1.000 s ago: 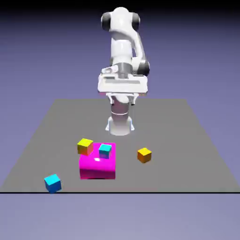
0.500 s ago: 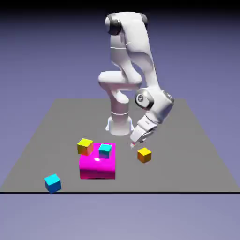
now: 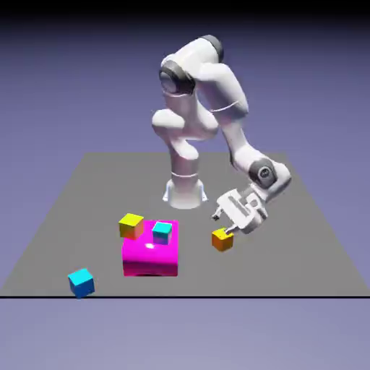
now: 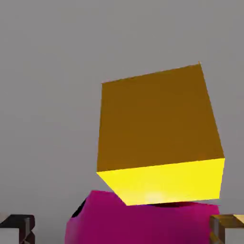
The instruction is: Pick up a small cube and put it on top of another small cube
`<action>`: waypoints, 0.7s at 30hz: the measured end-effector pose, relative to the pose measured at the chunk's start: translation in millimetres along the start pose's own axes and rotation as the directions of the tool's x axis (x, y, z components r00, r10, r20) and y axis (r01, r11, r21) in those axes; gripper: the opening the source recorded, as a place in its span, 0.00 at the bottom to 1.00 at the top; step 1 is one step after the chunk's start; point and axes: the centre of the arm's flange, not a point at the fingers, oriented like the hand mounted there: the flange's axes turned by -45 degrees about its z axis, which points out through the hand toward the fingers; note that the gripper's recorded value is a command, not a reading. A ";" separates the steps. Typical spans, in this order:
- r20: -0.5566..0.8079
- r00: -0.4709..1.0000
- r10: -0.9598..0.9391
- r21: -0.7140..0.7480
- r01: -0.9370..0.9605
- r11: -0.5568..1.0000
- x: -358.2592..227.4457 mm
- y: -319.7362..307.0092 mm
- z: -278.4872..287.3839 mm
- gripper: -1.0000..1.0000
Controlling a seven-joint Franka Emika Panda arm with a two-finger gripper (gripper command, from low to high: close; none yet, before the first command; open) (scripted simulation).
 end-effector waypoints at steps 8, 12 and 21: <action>0.015 0.997 -0.070 -0.093 0.071 0.993 23.2 -7.5 38.4 0.50; 0.016 0.997 -0.072 -0.093 0.073 0.993 27.1 -7.8 52.6 0.00; 0.078 0.993 -0.091 0.029 0.089 0.996 -15.5 1.5 29.9 0.00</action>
